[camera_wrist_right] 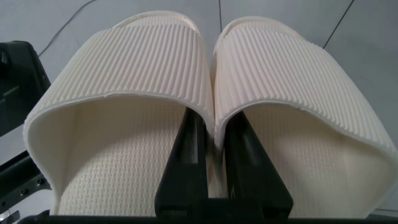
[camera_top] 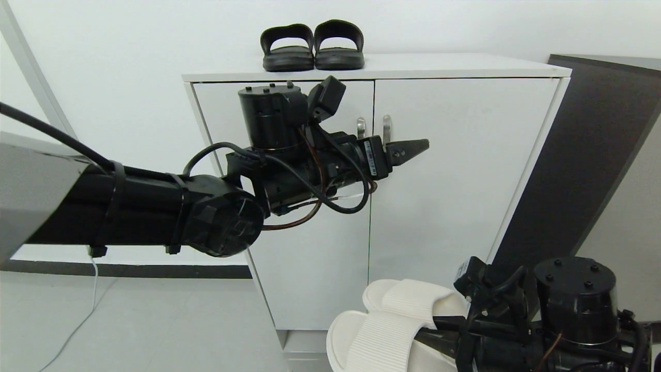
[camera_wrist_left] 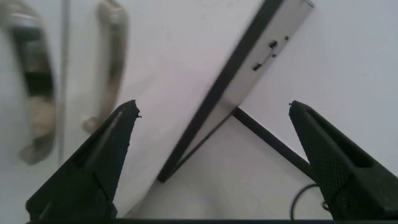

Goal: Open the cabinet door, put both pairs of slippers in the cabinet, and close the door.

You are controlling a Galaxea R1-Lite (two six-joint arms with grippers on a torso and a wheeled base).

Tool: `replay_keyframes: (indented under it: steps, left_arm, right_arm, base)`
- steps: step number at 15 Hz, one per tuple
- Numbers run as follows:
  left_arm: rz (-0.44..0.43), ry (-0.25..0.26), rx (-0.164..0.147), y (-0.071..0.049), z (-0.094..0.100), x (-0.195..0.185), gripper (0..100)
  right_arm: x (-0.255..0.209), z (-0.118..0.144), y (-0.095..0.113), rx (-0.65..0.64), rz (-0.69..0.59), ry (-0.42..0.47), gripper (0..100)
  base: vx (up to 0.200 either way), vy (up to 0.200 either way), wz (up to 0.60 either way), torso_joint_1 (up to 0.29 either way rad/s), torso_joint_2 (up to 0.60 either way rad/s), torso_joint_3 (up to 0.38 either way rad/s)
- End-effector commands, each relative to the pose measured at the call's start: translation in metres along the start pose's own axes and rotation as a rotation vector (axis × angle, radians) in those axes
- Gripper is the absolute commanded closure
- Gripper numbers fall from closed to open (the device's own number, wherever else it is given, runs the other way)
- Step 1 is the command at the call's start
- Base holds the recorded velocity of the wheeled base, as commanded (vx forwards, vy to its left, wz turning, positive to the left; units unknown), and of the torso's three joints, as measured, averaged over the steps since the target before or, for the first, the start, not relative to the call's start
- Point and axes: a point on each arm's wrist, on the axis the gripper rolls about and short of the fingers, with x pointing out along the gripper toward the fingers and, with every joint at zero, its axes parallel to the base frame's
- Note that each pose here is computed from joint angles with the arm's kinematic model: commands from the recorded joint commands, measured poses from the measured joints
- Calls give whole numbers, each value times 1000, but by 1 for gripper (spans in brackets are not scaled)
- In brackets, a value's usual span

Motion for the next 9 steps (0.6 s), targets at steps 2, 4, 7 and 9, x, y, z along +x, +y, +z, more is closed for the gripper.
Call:
replay_keyframes:
  steps: [2,4,7,9]
  left_arm:
    - [21,-13,3,5,4,-2,0]
    - [41,-15,1,6,4,1,0]
    - [75,-25,1,9,9,9,0]
    - [75,-19,-1,11,7,15,0]
  right_arm:
    - [0,-2,0,-6,1,9,100]
    - [0,-3,0,-5,1,11,100]
    - [0,-3,0,-5,1,12,100]
    - [0,-3,0,-5,3,12,100]
  base:
    - [0,0,0,0,0,0]
    - [0,0,0,0,0,0]
    - [0,0,0,0,0,0]
    - [0,0,0,0,0,0]
